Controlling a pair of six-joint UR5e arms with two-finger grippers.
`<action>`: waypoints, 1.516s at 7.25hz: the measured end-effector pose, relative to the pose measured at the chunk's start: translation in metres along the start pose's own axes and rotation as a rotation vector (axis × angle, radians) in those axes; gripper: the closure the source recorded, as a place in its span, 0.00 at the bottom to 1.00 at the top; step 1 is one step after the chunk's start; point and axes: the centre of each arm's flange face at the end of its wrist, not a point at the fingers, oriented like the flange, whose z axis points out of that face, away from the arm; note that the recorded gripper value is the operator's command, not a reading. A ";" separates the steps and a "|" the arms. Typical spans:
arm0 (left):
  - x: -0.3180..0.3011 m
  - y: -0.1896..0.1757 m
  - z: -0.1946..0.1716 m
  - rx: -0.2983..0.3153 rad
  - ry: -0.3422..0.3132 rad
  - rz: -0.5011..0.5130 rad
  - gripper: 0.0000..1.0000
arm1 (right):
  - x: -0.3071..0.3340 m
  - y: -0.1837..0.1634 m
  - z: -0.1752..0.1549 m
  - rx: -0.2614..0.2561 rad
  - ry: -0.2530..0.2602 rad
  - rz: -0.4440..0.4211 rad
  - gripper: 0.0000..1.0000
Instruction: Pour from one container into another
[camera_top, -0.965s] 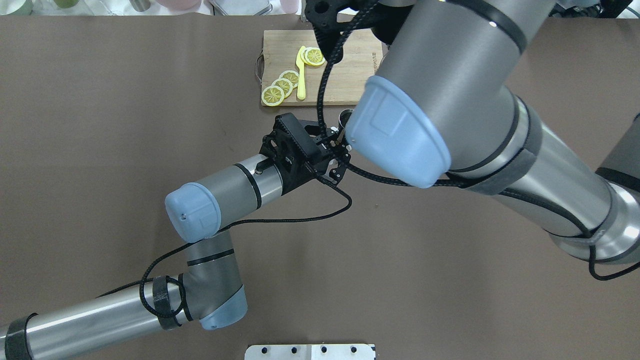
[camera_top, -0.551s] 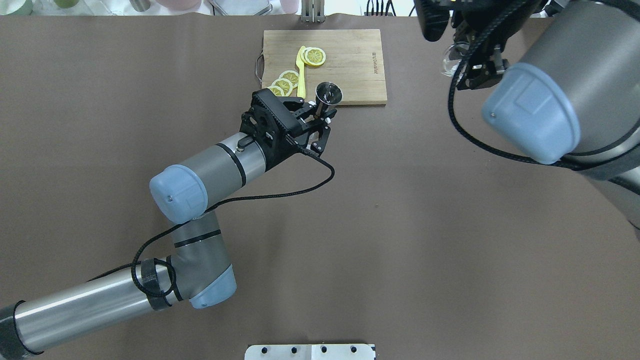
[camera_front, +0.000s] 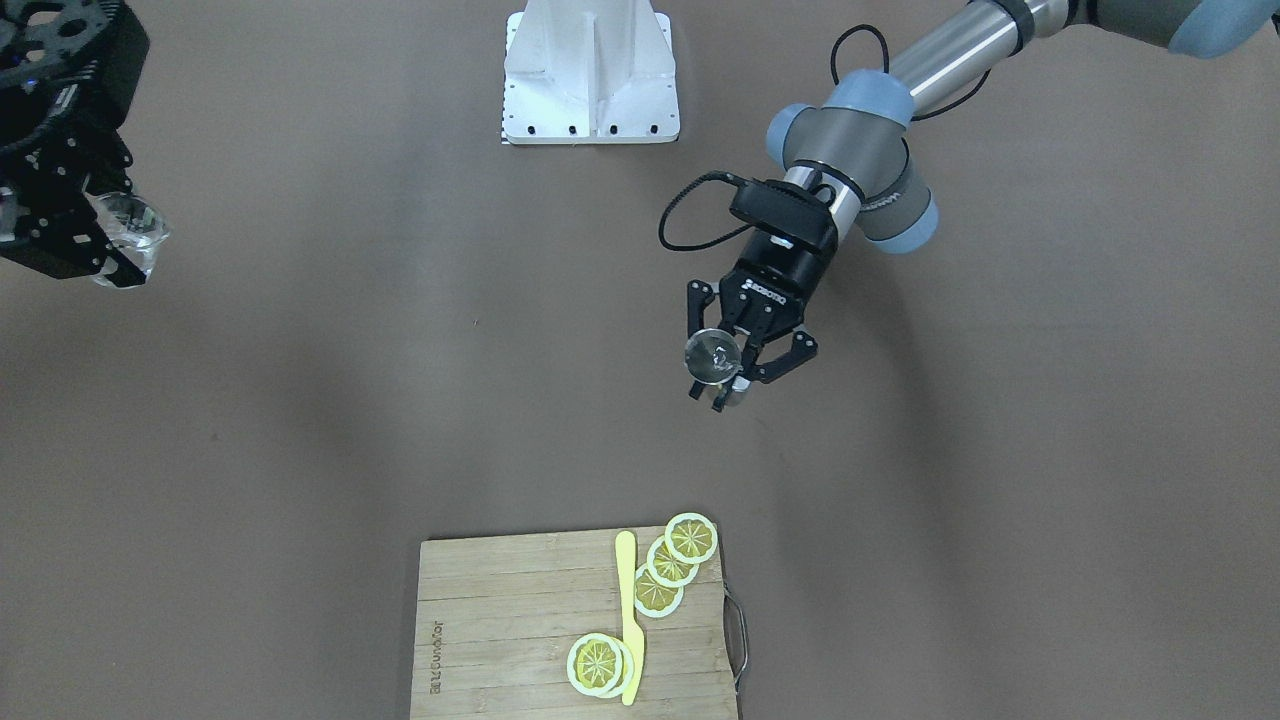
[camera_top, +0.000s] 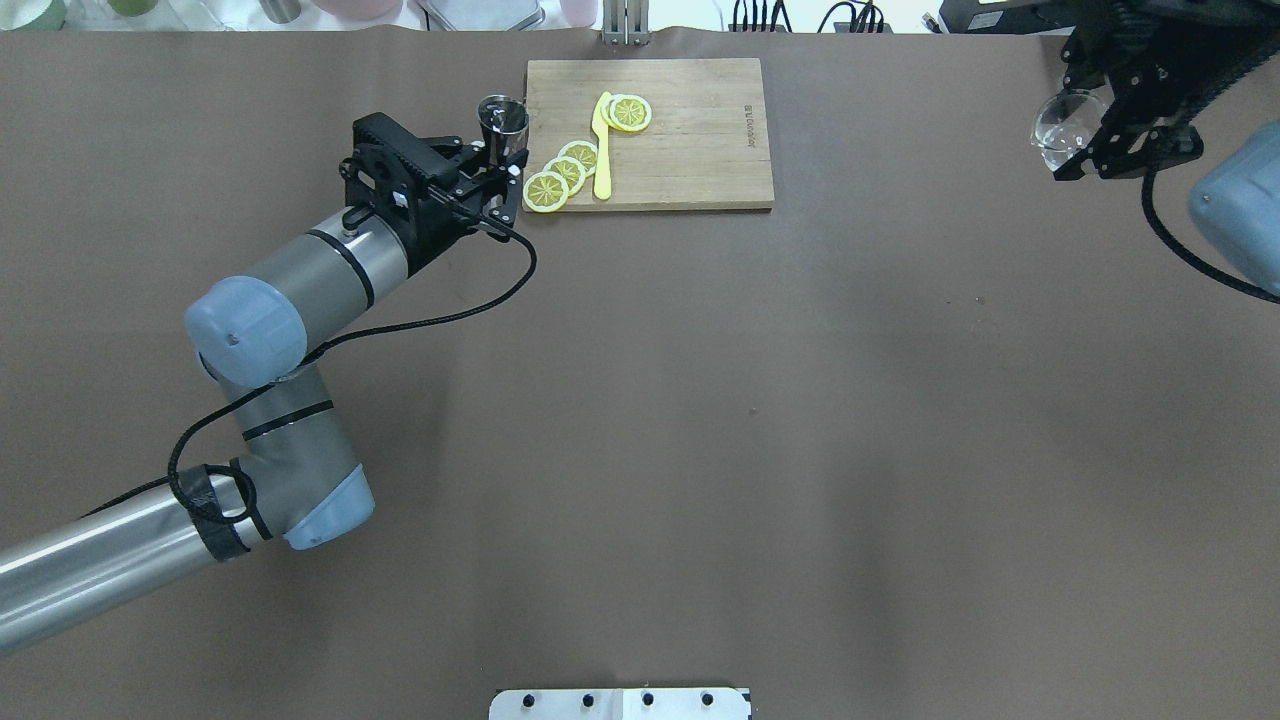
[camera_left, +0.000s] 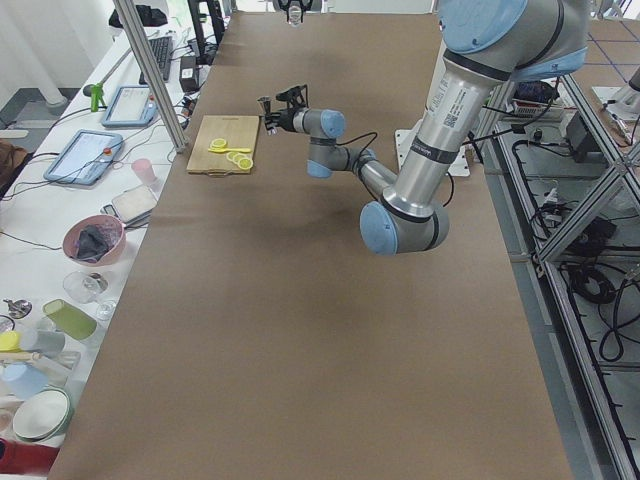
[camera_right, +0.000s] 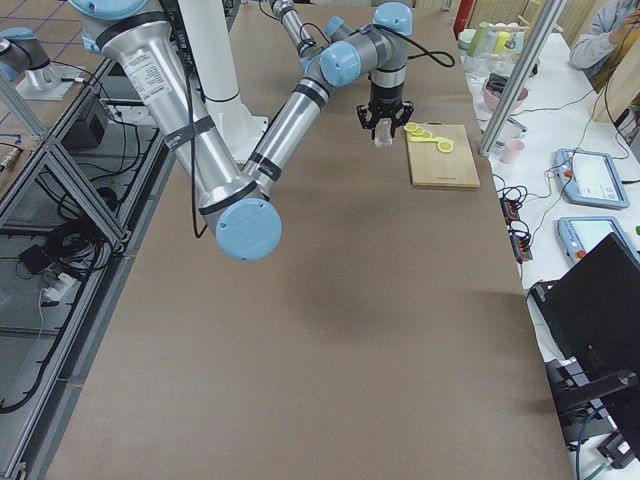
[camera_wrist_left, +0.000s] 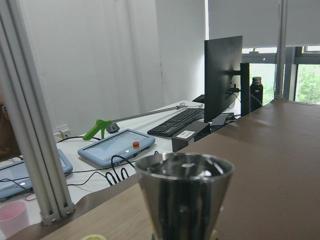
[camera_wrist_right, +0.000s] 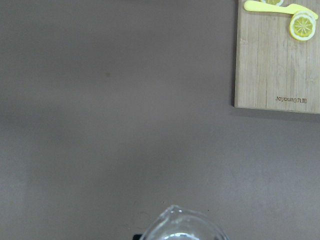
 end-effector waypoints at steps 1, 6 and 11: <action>-0.028 0.011 -0.006 -0.017 -0.039 0.010 1.00 | 0.003 0.042 0.003 0.053 0.002 0.030 1.00; -0.089 0.057 -0.034 -0.015 -0.197 -0.067 1.00 | 0.027 0.211 0.030 0.301 0.005 0.122 1.00; -0.111 0.095 -0.062 0.034 -0.378 -0.185 1.00 | 0.037 0.268 0.068 0.354 -0.026 0.188 1.00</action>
